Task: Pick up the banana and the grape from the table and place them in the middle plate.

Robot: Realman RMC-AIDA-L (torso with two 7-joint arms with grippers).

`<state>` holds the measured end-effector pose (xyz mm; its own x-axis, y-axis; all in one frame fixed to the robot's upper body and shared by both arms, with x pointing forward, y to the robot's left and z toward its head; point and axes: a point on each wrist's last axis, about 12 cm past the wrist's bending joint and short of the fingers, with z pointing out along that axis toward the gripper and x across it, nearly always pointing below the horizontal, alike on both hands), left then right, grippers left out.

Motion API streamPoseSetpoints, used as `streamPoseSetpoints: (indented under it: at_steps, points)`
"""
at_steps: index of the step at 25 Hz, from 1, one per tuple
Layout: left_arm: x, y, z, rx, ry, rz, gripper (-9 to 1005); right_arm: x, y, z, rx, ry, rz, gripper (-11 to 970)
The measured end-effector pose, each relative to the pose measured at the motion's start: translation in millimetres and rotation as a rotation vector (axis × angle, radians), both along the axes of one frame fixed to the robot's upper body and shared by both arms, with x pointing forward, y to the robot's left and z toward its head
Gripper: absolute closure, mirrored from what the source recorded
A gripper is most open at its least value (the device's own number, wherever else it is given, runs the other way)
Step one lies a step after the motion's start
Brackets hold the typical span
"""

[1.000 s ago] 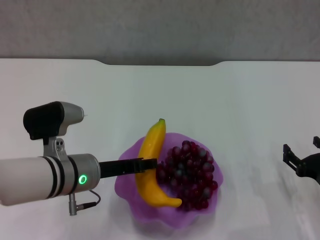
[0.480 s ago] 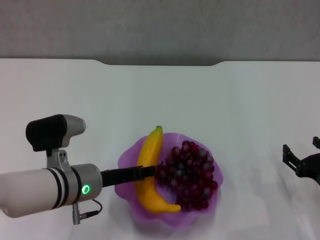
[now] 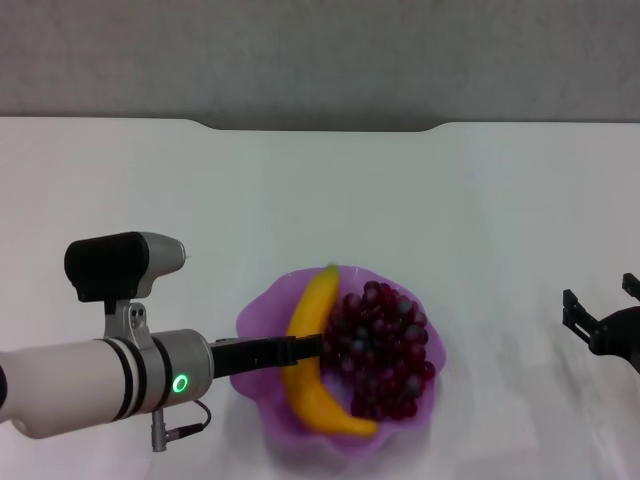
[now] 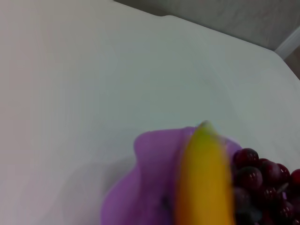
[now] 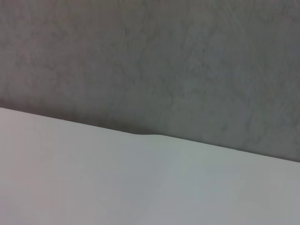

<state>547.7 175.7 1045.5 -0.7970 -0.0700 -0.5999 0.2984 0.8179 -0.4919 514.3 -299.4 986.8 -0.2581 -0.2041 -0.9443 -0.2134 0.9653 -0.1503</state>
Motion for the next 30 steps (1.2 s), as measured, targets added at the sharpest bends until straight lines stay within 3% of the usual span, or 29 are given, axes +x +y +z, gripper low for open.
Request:
streamPoseSetpoints:
  at_steps: [7, 13, 16, 20, 22, 24, 25, 26, 27, 28, 30]
  points:
    - [0.1, -2, 1.9, 0.001, -0.009, -0.010, 320, -0.2, 0, -0.2, 0.002, 0.001, -0.001, 109]
    - [2.3, -2, 19.6, 0.034, -0.106, -0.064, 184, -2.8, -2, -2.0, 0.001, 0.007, -0.011, 109]
    - [1.9, 7, 39.7, 0.039, -0.201, -0.059, 113, -2.8, -3, -1.8, 0.001, 0.007, -0.011, 109]
    - [-1.6, 24, 70.5, 0.069, -0.384, -0.025, 113, -2.6, -2, -1.7, 0.000, 0.006, -0.008, 109]
    - [-3.3, 34, 76.1, 0.124, -0.479, 0.008, 113, -2.1, -2, -1.3, 0.000, 0.005, -0.006, 109]
    - [-3.6, 44, 73.9, 0.208, -0.566, 0.056, 113, -1.1, -1, -0.7, 0.000, 0.002, -0.003, 108]
    - [-5.1, 54, 63.3, 0.332, -0.645, 0.124, 113, -0.2, 0, 0.1, 0.001, -0.001, -0.001, 108]
    - [-5.1, 54, 63.3, 0.332, -0.645, 0.124, 113, -0.2, 0, 0.1, 0.001, -0.001, -0.001, 108]
    - [-8.4, 60, 48.2, 0.441, -0.686, 0.203, 113, 0.2, 0, 0.4, 0.002, -0.003, 0.000, 108]
    - [-8.4, 60, 48.2, 0.441, -0.686, 0.203, 113, 0.2, 0, 0.6, 0.003, -0.004, -0.001, 108]
    - [-16.1, 62, 23.9, 0.575, -0.726, 0.280, 113, 0.2, 0, 0.6, 0.003, -0.004, -0.002, 108]
